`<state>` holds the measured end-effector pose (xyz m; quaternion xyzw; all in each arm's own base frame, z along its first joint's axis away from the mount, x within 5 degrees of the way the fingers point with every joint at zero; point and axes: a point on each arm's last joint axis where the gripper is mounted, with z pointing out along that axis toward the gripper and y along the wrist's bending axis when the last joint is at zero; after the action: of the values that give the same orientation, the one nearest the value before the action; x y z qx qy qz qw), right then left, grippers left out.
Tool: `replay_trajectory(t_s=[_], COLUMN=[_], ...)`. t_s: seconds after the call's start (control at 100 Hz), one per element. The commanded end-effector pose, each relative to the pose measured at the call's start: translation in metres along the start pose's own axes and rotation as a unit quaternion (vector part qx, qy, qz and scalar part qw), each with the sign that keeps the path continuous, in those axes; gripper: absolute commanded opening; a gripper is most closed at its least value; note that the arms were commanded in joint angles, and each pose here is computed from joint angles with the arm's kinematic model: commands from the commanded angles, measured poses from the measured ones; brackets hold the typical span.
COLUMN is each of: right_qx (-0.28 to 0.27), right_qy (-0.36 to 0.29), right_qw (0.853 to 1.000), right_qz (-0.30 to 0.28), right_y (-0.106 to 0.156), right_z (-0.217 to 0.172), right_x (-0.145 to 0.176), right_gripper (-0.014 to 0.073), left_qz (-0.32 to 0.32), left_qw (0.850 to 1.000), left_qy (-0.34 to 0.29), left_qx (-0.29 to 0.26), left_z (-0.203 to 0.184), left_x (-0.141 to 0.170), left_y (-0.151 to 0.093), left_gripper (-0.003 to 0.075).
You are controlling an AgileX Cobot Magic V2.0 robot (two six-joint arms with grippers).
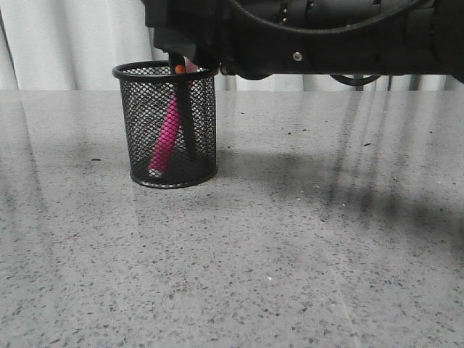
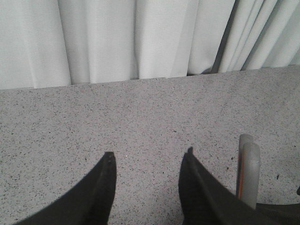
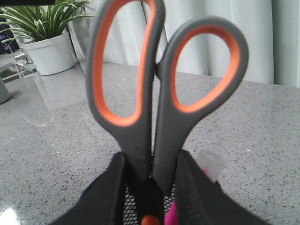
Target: Put pen and scissors into bin
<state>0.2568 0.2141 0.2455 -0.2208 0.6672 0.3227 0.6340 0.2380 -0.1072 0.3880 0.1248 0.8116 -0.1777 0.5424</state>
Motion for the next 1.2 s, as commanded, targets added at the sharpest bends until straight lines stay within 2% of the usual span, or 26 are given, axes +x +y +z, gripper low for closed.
replay_trajectory(t_s=[0.0, 0.15, 0.39, 0.58, 0.78, 0.85, 0.97, 1.02, 1.09, 1.19], right_qx=[-0.017, -0.029, -0.03, -0.03, -0.033, -0.029, -0.003, 0.012, 0.035, 0.073], right_qy=[-0.062, -0.066, -0.066, -0.066, -0.083, -0.086, -0.078, -0.074, -0.072, -0.064], right_qw=[0.998, 0.997, 0.997, 0.997, 0.996, 0.996, 0.996, 0.997, 0.996, 0.994], right_qz=[-0.01, -0.02, -0.02, -0.02, -0.022, -0.025, -0.033, -0.036, -0.042, -0.056], right_y=[0.006, 0.008, 0.008, 0.008, 0.01, 0.01, 0.004, 0.0, -0.005, -0.013], right_z=[-0.003, -0.003, -0.003, -0.003, -0.007, -0.012, -0.026, -0.034, -0.048, -0.071], right_x=[-0.023, -0.024, -0.024, -0.024, -0.034, -0.042, -0.061, -0.07, -0.085, -0.105], right_gripper=[-0.0072, -0.0037, 0.025, 0.0335, 0.0304, 0.0218, -0.0006, -0.0072, -0.0063, -0.0063], left_qz=[-0.009, -0.009, -0.009, -0.009, -0.009, -0.007, -0.002, 0.005, 0.019, 0.041], left_qw=[0.998, 0.998, 0.998, 0.998, 0.998, 0.998, 0.998, 0.998, 0.997, 0.994], left_qy=[-0.061, -0.061, -0.06, -0.059, -0.059, -0.058, -0.063, -0.069, -0.08, -0.096], left_qx=[0.004, 0.004, 0.004, 0.004, 0.004, 0.004, 0.003, 0.001, -0.003, -0.01], left_z=[-0.012, -0.012, -0.012, -0.012, -0.012, -0.013, -0.019, -0.023, -0.031, -0.044], left_x=[-0.019, -0.019, -0.019, -0.019, -0.019, -0.019, -0.02, -0.022, -0.024, -0.027], left_y=[-0.002, -0.002, -0.002, -0.002, -0.002, -0.002, -0.002, -0.003, -0.003, -0.003], left_gripper=[0.0289, 0.0289, 0.0289, 0.0289, 0.0284, 0.0281, 0.028, 0.0267, 0.0194, 0.0011])
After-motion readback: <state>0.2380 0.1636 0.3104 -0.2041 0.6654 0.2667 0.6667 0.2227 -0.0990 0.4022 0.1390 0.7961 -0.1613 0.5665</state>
